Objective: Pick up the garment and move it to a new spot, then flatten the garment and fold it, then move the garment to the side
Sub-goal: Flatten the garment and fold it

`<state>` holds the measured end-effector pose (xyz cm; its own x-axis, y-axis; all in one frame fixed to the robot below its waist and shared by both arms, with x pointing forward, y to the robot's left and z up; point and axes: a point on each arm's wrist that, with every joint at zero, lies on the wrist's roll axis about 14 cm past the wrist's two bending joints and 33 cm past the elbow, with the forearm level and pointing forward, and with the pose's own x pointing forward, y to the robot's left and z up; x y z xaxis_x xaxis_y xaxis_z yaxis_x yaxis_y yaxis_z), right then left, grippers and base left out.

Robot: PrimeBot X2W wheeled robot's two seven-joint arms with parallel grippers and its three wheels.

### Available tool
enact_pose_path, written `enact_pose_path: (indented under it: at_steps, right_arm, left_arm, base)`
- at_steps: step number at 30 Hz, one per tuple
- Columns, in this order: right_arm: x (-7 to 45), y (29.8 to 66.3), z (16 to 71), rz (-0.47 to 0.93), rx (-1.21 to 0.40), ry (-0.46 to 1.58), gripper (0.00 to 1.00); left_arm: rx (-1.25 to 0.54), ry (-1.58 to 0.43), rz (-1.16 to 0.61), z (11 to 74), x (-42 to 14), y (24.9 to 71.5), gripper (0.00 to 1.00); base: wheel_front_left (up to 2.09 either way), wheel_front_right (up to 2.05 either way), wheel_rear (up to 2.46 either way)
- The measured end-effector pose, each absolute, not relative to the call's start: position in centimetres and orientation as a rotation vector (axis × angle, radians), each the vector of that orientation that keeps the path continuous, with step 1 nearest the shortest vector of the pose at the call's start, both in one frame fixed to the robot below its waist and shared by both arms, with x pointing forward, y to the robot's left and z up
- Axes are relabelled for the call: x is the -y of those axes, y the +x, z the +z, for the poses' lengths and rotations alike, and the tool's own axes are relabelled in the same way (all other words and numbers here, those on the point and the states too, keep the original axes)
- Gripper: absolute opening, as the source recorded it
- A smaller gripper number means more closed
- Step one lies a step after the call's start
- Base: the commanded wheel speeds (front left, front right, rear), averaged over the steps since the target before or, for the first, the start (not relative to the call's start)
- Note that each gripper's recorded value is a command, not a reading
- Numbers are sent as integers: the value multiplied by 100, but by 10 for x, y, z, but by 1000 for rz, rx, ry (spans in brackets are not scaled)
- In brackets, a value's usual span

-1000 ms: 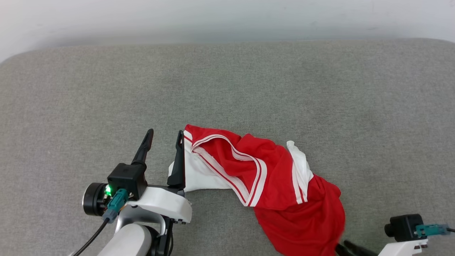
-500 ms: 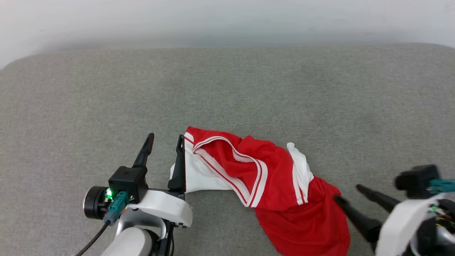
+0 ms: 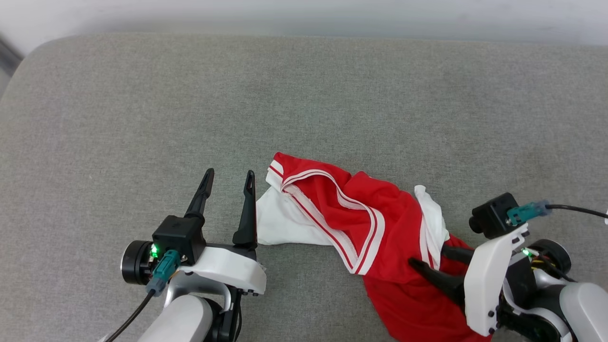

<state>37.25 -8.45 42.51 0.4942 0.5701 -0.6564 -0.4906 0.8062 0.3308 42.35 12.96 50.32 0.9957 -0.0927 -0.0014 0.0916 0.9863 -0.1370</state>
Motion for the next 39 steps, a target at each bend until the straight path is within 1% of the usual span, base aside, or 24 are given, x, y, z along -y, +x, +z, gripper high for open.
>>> enact_pose_path:
  at_steps: [1,5,9,12,15,19,23,24,25,26,27,31,34,39]
  right_arm:
    - [83,374,425,649,-835,104,0]
    - [89,390,440,637,-766,83,0]
    - [108,410,464,585,-676,63,0]
    - [138,431,484,492,-597,55,0]
    - [170,442,491,386,-565,75,0]
    - [209,444,477,244,-567,157,0]
    - [238,422,431,107,-645,261,0]
    - [241,412,418,86,-680,271,12]
    - [243,404,406,60,-700,293,39]
    - [245,397,396,38,-711,310,39]
    - [246,391,388,21,-723,307,100]
    - [247,386,382,-25,-665,340,100]
    - [252,391,392,-46,-582,341,100]
    - [262,403,433,-67,-370,296,100]
  left_arm:
    - [-11,-137,-89,502,-131,423,100]
    - [-11,-138,-87,501,-131,424,100]
    - [-3,-141,-95,502,-127,426,100]
    - [1,-144,-108,503,-123,427,100]
    - [1,-145,-120,503,-119,428,100]
    - [-6,-147,-124,501,-117,429,100]
    - [-15,-148,-124,498,-117,429,100]
    - [-17,-149,-125,498,-117,429,100]
    - [-18,-149,-125,497,-117,429,100]
    - [-18,-149,-126,497,-116,430,100]
    - [-18,-148,-126,497,-116,430,100]
    - [-24,-149,-133,497,-115,430,100]
    - [-17,-144,-143,500,-113,430,100]
    - [-8,-134,-149,506,-113,426,100]
  base:
    - [0,0,0]
    - [0,0,0]
    - [0,0,0]
    - [0,0,0]
    - [0,0,0]
    - [0,0,0]
    - [0,0,0]
    - [0,0,0]
    - [0,0,0]
    - [0,0,0]
    - [0,0,0]
    - [0,0,0]
    - [0,0,0]
    - [0,0,0]
